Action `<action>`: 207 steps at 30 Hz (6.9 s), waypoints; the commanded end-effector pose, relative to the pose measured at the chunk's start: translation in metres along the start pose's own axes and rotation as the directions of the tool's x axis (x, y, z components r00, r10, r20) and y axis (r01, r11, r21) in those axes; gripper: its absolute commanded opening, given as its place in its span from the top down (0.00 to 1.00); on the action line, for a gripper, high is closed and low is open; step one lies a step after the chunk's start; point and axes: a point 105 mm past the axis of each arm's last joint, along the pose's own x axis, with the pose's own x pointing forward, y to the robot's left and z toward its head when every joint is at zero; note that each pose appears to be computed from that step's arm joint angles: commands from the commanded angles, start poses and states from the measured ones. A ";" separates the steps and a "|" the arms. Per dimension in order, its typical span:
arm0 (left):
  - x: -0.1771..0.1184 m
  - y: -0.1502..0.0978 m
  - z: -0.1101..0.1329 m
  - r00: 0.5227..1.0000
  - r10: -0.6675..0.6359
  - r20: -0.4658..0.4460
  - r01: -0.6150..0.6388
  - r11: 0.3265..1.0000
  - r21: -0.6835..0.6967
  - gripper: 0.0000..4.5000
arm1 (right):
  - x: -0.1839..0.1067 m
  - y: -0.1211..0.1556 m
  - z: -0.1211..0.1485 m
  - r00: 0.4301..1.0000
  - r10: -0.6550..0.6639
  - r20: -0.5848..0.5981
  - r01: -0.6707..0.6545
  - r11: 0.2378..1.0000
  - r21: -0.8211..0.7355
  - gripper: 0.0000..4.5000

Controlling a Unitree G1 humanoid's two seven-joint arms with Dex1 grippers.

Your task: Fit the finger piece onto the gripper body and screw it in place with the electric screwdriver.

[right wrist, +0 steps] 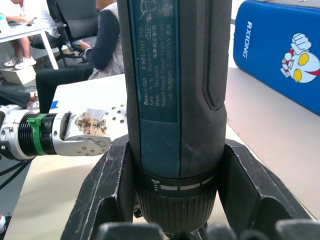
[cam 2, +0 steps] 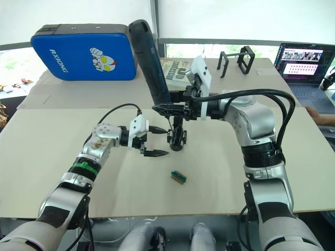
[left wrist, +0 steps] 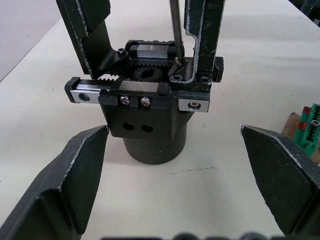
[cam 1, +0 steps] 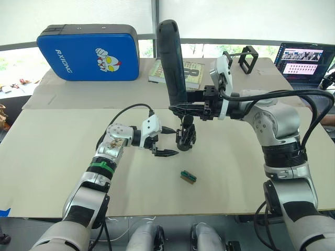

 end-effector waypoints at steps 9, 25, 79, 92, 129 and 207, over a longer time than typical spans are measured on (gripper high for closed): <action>0.001 0.006 0.014 1.000 0.010 0.026 -0.011 0.998 0.055 0.00 | -0.002 0.007 0.036 0.995 0.024 0.095 -0.018 0.998 -0.067 0.57; 0.000 0.006 0.013 1.000 0.013 0.022 -0.014 0.998 0.053 0.00 | 0.000 0.004 0.030 0.996 0.009 0.083 -0.004 0.999 -0.055 0.57; 0.000 0.006 0.014 1.000 0.011 0.021 -0.012 0.998 0.061 0.00 | -0.004 0.005 0.028 0.996 -0.003 0.094 0.005 1.000 -0.017 0.57; 0.000 0.007 0.014 1.000 0.017 0.022 -0.019 0.998 0.062 0.00 | -0.002 0.001 0.021 0.998 -0.017 0.065 0.017 1.000 0.002 0.57; -0.001 0.008 0.013 1.000 0.021 0.020 -0.022 0.998 0.065 0.00 | -0.001 -0.003 0.017 0.998 -0.026 0.063 0.027 1.000 -0.014 0.57; 0.006 0.005 0.007 1.000 0.005 0.008 -0.005 0.999 0.053 0.00 | -0.009 0.006 0.022 0.993 -0.011 0.120 0.019 0.998 -0.063 0.57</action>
